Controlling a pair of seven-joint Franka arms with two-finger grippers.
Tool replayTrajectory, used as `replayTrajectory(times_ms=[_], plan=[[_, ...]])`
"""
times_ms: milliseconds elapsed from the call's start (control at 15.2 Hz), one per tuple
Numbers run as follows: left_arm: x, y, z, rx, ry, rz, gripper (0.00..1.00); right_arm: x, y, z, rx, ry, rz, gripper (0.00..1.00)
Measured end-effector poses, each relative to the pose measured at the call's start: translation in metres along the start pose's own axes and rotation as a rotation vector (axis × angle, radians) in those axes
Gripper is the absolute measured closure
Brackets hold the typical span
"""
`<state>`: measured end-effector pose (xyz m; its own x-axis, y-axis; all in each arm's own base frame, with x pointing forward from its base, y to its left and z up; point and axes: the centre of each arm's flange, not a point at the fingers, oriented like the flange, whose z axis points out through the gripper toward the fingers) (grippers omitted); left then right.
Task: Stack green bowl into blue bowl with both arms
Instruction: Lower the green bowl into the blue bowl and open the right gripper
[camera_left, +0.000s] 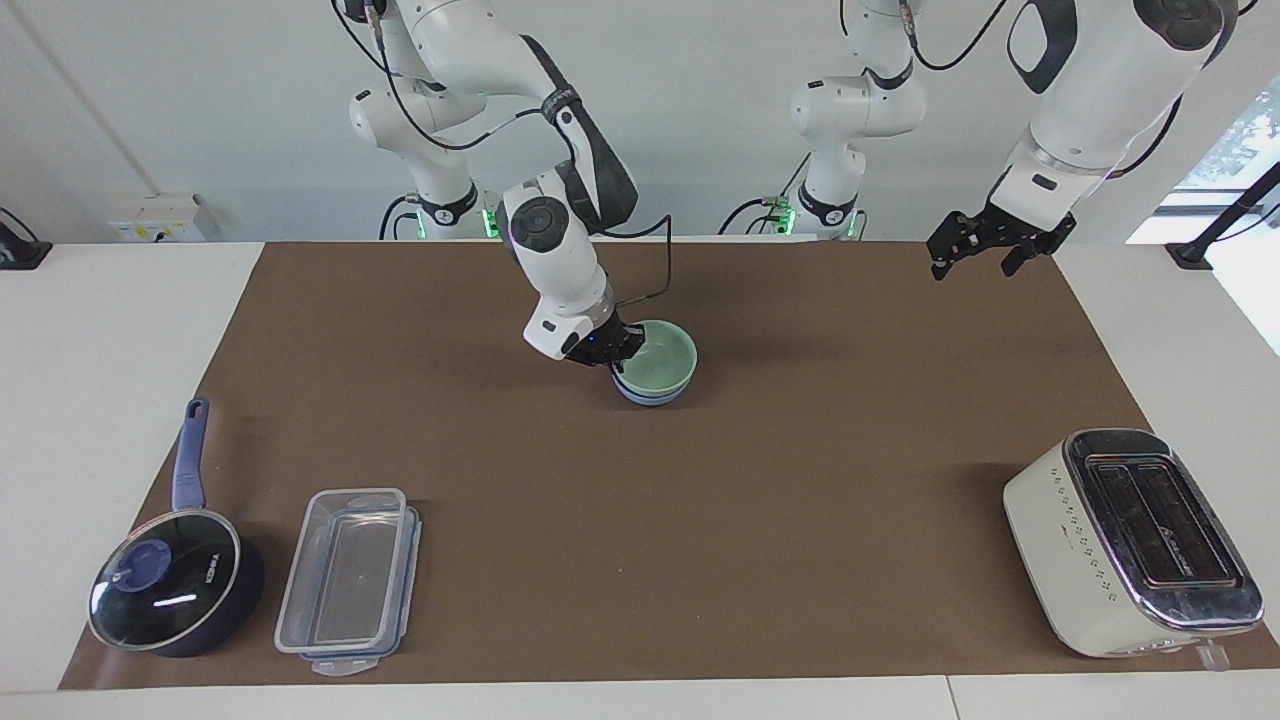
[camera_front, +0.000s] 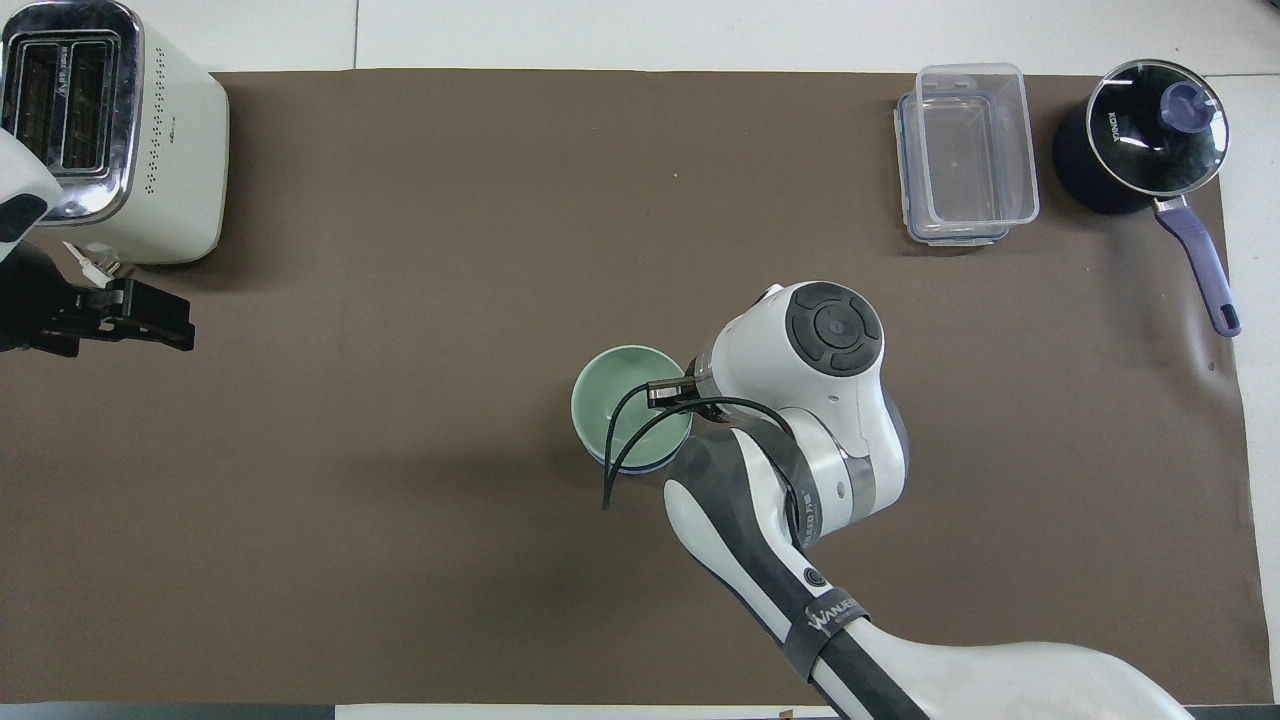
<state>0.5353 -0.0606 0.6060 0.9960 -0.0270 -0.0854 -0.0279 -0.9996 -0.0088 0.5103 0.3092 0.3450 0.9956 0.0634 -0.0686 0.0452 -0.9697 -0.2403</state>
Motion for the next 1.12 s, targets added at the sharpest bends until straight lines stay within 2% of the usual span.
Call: replayTrajectory(times_ms=[724, 855, 1118], plan=[[-0.0001, 0.0002, 0.0017, -0.002, -0.004, 0.0, 0.0, -0.0011, -0.0006, 0.0013, -0.002, -0.002, -0.002, 0.94], [-0.0001, 0.0002, 0.0028, -0.002, -0.006, 0.0, 0.0, -0.0011, -0.0006, 0.0012, -0.002, -0.002, -0.003, 0.79], [-0.0005, 0.001, 0.0014, -0.003, 0.0, 0.001, 0.0, 0.0022, -0.0026, -0.0046, 0.004, 0.01, -0.004, 0.41]])
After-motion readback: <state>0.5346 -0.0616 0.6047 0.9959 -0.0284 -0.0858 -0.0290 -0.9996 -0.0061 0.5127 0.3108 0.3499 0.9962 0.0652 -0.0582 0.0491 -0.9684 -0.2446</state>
